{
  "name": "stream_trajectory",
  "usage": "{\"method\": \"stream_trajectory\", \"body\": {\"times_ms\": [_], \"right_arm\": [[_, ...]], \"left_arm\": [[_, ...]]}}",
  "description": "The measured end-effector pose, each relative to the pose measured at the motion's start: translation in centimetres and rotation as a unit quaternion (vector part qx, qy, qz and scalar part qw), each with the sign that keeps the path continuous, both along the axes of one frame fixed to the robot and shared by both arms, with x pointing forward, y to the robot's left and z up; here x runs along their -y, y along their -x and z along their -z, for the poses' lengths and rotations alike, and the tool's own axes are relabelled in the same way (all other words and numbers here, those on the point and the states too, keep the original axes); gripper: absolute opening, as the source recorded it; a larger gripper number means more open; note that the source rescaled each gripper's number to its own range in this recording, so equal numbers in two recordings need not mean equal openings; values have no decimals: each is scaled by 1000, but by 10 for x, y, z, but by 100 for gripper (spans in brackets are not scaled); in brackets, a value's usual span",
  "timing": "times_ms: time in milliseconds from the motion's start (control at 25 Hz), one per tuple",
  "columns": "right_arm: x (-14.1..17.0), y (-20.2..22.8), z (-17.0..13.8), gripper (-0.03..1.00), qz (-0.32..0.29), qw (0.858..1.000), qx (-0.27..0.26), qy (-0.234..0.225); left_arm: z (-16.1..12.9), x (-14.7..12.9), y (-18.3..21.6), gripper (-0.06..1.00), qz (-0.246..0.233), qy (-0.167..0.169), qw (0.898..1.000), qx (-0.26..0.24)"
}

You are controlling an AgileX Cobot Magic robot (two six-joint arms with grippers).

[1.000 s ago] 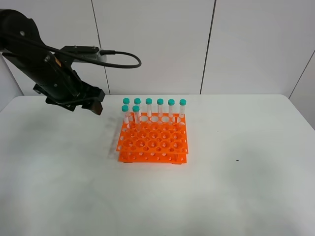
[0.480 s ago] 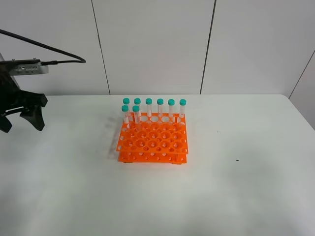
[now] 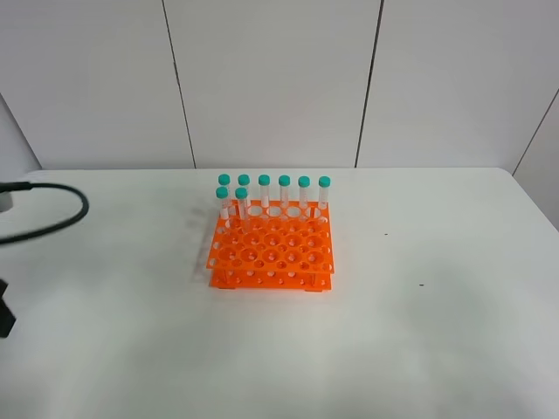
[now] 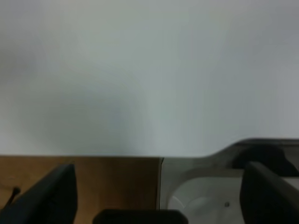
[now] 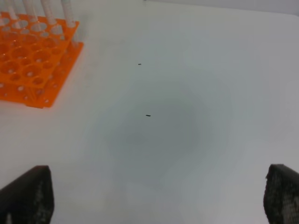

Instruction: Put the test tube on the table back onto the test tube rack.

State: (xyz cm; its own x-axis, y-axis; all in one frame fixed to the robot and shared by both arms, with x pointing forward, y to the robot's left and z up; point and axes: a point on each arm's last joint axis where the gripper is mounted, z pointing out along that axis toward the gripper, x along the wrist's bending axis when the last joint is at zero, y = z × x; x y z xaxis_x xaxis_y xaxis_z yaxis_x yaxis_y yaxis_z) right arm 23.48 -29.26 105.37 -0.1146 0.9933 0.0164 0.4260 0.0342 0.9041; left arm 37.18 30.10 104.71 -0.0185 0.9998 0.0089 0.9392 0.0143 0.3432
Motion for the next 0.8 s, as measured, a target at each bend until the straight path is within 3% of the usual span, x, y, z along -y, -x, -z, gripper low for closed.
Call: {"method": "stream_trajectory", "body": {"times_ms": [240, 560, 800], "right_arm": [[0, 0, 0, 100, 0, 1000, 0, 0], [0, 0, 0, 100, 0, 1000, 0, 0], [0, 0, 0, 100, 0, 1000, 0, 0]], "left_arm": [[10, -1, 60, 99, 0, 3, 993, 119], [-5, -2, 105, 99, 1, 5, 963, 270], [-8, -2, 127, 99, 14, 10, 942, 335]]}}
